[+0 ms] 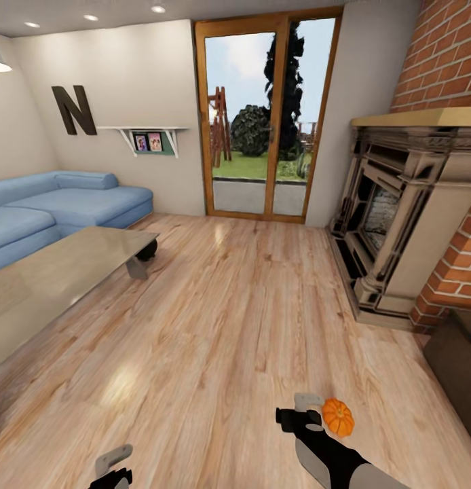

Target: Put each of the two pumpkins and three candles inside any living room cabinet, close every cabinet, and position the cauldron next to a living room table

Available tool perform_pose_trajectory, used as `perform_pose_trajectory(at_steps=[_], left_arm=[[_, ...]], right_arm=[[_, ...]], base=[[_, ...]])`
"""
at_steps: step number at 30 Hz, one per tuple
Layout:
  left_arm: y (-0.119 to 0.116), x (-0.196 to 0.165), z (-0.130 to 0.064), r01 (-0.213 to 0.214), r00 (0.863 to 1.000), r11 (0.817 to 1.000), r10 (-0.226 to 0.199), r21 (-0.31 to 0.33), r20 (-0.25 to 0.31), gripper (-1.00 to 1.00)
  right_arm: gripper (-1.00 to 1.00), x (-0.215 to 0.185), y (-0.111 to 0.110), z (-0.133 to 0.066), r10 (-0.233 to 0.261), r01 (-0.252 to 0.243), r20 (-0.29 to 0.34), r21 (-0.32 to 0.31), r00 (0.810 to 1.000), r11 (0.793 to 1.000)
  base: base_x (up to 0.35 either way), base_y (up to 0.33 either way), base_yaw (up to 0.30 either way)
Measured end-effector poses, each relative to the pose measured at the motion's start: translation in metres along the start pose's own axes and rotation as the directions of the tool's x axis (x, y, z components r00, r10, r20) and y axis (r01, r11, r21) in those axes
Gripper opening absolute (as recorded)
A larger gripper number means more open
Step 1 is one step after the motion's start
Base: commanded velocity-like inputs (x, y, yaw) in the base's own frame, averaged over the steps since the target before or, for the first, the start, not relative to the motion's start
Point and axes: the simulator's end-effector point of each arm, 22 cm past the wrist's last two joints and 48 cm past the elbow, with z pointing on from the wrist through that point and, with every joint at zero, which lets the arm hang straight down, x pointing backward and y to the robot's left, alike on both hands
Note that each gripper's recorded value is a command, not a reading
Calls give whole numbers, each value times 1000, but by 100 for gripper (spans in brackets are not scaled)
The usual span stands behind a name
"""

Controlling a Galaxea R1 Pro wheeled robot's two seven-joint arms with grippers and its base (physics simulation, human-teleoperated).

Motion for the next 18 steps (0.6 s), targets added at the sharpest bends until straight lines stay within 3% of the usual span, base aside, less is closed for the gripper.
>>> perform_pose_trajectory(at_steps=[5, 18], left_arm=[[-1, -3, -2, 3, 1000, 1000, -3, 3, 6, 100], [-1, -6, -4, 7, 1000, 1000, -7, 7, 14, 100]], right_arm=[[100, -4, 0, -2, 0, 0, 8, 0, 1000, 1000], [100, -8, -1, -4, 1, -1, 17, 0, 1000, 1000]], base=[[43, 16, 0], [156, 43, 0]])
